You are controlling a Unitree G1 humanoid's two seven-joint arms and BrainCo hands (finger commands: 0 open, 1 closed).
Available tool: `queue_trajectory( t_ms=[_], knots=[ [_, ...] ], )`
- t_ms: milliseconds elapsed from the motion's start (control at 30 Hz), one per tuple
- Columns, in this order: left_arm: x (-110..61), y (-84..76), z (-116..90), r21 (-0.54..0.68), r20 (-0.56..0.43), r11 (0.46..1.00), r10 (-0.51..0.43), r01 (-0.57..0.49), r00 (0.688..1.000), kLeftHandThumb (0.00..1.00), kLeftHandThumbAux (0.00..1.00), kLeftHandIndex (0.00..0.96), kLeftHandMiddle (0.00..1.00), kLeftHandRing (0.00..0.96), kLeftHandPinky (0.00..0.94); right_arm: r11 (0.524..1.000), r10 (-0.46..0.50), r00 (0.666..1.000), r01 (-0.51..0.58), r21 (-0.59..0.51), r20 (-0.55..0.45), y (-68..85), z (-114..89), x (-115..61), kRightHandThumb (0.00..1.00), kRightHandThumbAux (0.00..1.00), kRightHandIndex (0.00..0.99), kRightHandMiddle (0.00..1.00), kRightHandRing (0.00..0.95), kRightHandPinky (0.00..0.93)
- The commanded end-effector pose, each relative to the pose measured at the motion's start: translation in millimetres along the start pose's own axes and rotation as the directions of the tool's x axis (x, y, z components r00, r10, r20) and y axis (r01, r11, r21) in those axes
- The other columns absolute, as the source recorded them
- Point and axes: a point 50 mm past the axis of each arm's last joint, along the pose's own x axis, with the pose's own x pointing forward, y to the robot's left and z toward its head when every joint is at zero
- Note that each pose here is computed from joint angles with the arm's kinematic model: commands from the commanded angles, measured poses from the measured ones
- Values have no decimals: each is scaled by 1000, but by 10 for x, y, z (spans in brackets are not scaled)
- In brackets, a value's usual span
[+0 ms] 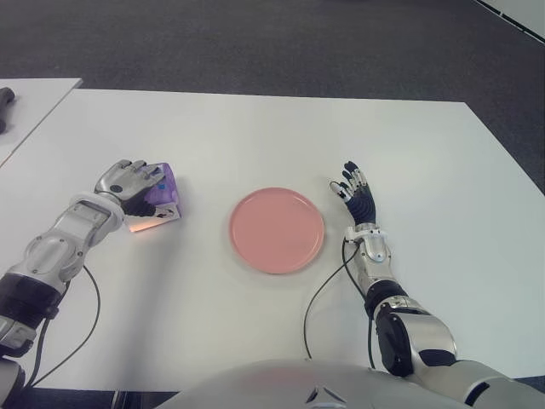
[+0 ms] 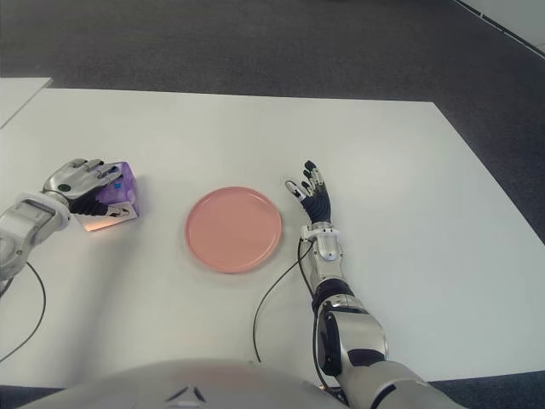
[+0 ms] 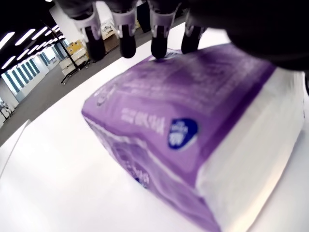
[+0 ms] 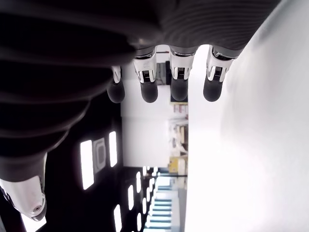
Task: Put the tissue paper into the plate.
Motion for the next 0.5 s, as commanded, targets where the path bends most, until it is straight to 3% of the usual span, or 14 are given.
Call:
queue_trajectory(
  t_ms=[33,500],
  knots=[
    [21,-146,64,28,21,999,-39,38,999,0,148,0,0,0,0,1000,-20,989,22,14,-148,-39,-296,-250,48,587,0,0,0,0],
    [148,-267,83,73,-14,997,-15,16,1000,0,157,0,0,0,0,1000,-20,989,23,14,-147,-50,-296,-252,48,587,0,0,0,0]
  ],
)
